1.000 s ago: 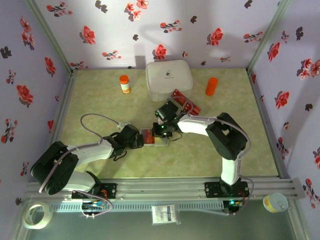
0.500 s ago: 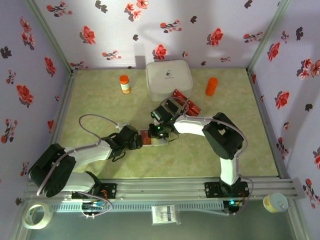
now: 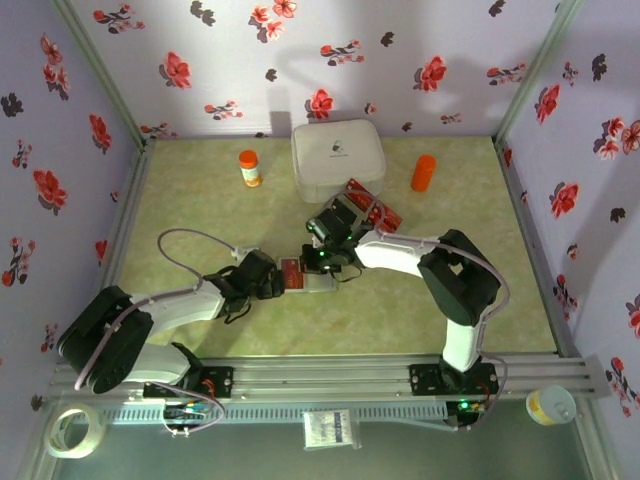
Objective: Put the credit cards into the card holder
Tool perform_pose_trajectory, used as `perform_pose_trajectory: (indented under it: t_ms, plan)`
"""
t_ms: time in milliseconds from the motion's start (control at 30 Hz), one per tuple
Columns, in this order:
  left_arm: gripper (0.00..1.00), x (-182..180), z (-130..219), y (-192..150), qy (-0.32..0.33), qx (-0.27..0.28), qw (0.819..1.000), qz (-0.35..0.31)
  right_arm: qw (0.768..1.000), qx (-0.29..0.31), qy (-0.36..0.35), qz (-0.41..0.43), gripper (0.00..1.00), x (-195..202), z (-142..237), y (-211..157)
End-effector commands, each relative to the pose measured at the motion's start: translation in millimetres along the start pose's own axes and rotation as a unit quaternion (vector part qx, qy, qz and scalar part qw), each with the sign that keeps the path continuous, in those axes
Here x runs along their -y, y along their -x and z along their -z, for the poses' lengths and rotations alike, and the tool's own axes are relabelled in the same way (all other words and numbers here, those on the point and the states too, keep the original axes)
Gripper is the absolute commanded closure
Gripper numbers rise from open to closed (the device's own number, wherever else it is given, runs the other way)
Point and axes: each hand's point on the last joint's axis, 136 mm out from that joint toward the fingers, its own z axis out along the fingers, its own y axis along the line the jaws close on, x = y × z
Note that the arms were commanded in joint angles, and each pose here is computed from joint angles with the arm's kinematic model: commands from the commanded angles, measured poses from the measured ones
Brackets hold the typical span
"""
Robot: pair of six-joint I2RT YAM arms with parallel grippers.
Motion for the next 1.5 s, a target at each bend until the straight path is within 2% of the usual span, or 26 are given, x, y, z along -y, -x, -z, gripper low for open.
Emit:
perform_pose_trajectory:
  t_ms: [0,733,1133,1467]
  plan:
    - [0.06,-31.1,-7.6,-29.7,0.054,-0.042,0.998,-0.005,1.000,0.001,-0.011,-0.011,0.99,10.5,-5.3,-2.3]
    - [0.06,-29.2,-5.5,-27.4,0.049,-0.039,0.998,-0.003,1.000,-0.024,-0.008,-0.004,1.00,0.9,-27.8,-11.1]
    - [0.03,-11.7,16.2,5.3,0.017,-0.009,1.000,0.018,1.000,-0.018,-0.007,-0.007,0.99,-0.9,-24.0,-9.7]
    - [0.03,8.6,24.0,19.1,-0.022,-0.004,0.999,0.031,1.000,-0.004,-0.003,-0.002,0.98,-6.9,-12.6,-2.8]
